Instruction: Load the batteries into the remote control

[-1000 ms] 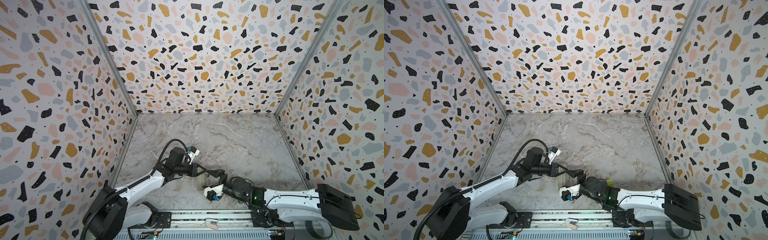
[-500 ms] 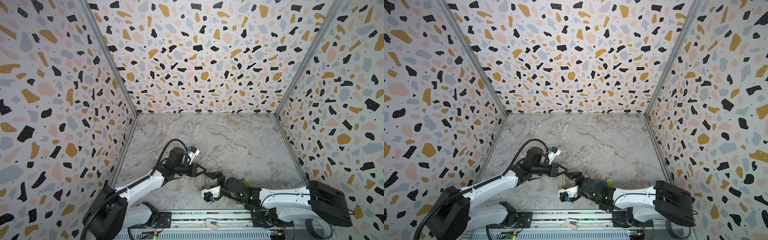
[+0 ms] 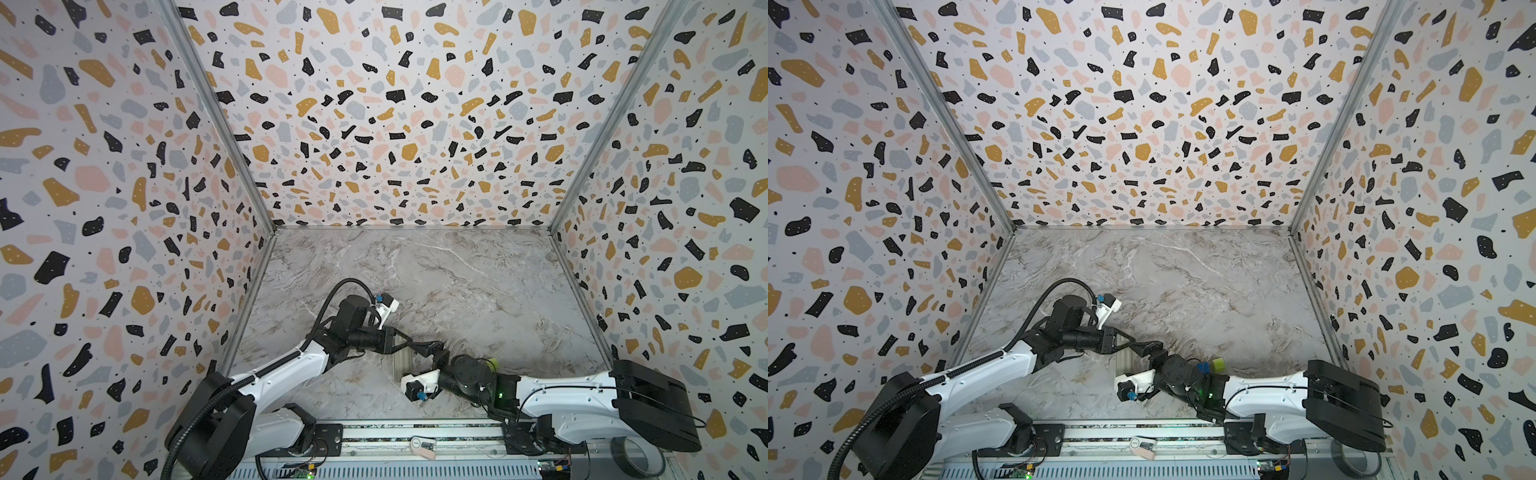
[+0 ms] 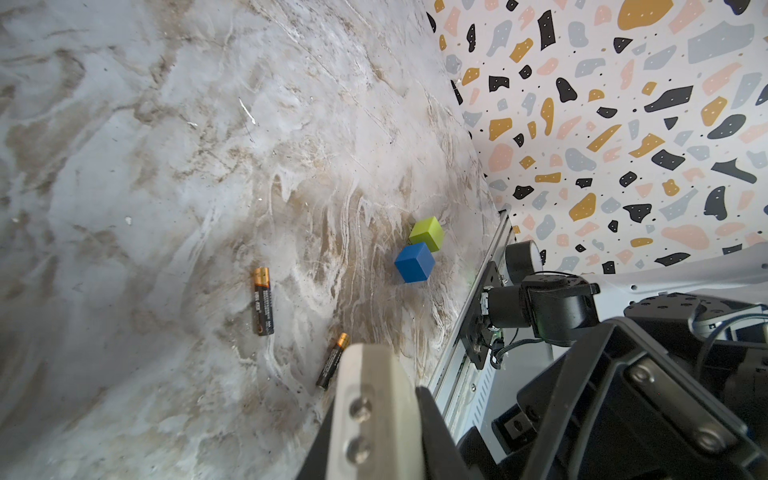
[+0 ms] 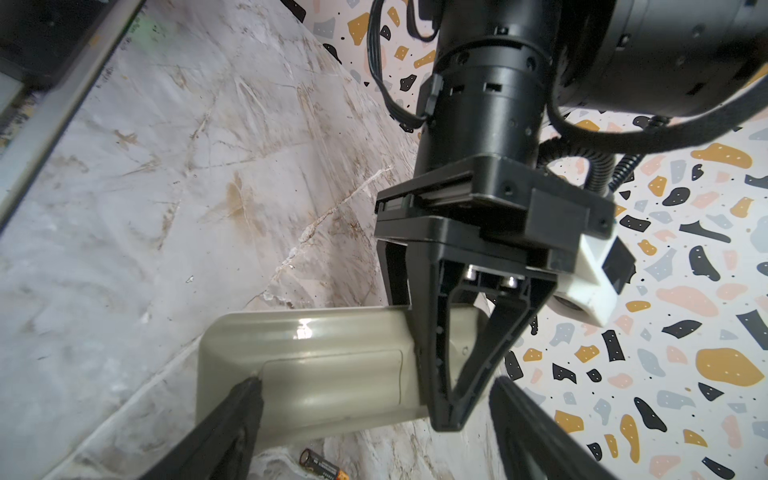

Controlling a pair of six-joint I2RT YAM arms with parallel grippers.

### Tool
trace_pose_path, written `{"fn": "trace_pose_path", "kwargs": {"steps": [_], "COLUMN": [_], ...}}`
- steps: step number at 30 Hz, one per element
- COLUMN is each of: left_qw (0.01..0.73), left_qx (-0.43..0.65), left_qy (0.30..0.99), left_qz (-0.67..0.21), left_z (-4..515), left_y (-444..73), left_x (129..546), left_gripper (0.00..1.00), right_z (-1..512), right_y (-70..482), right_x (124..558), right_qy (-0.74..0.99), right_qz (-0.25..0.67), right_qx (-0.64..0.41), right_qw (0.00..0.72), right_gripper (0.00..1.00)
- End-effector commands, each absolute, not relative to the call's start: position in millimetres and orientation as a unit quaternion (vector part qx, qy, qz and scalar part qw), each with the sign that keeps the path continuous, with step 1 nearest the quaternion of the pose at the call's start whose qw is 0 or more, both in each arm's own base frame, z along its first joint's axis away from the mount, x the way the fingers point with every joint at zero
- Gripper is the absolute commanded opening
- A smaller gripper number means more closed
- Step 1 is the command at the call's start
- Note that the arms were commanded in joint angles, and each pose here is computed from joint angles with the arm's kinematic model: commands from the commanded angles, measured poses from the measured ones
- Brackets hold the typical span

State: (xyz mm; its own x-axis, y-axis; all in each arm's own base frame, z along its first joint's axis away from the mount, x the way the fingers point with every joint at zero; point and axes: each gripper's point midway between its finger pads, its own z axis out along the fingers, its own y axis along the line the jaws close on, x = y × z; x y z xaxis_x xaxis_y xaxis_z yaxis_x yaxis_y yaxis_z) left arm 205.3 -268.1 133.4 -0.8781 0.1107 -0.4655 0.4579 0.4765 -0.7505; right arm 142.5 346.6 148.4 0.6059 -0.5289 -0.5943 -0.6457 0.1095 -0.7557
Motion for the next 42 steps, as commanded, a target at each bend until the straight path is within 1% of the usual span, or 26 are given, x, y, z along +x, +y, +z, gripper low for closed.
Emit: {"fn": "trace_pose_path", "kwargs": {"steps": [1,5,27,42], "left_qw": [0.178,0.177,0.178,0.167], "left_qx": [0.177,0.177,0.178,0.178], "left_qy": [0.827,0.827,0.825,0.826], "left_qz": [-0.504,-0.503,-0.506,-0.508], "left_z": [143,143,145,143], "left_y": [-271,-271,-271,-270], "left_x": [199,199,199,193], "left_gripper": [0.0,0.0,0.0,0.0], "right_z": [162,167,148,158], "right_y": [348,346,352,347], "right_x": [139,133,134,157], "right_qy": [0.433,0.428,0.439,0.467], "right_qz": [0.061,0.079,0.077,0.041], "right_qx": [-0.66,-0.658,-0.675,-0.639], "right_qw": [0.611,0.614,0.587,0.609], "right_gripper": [0.88,0.88,0.89,0.88]}}
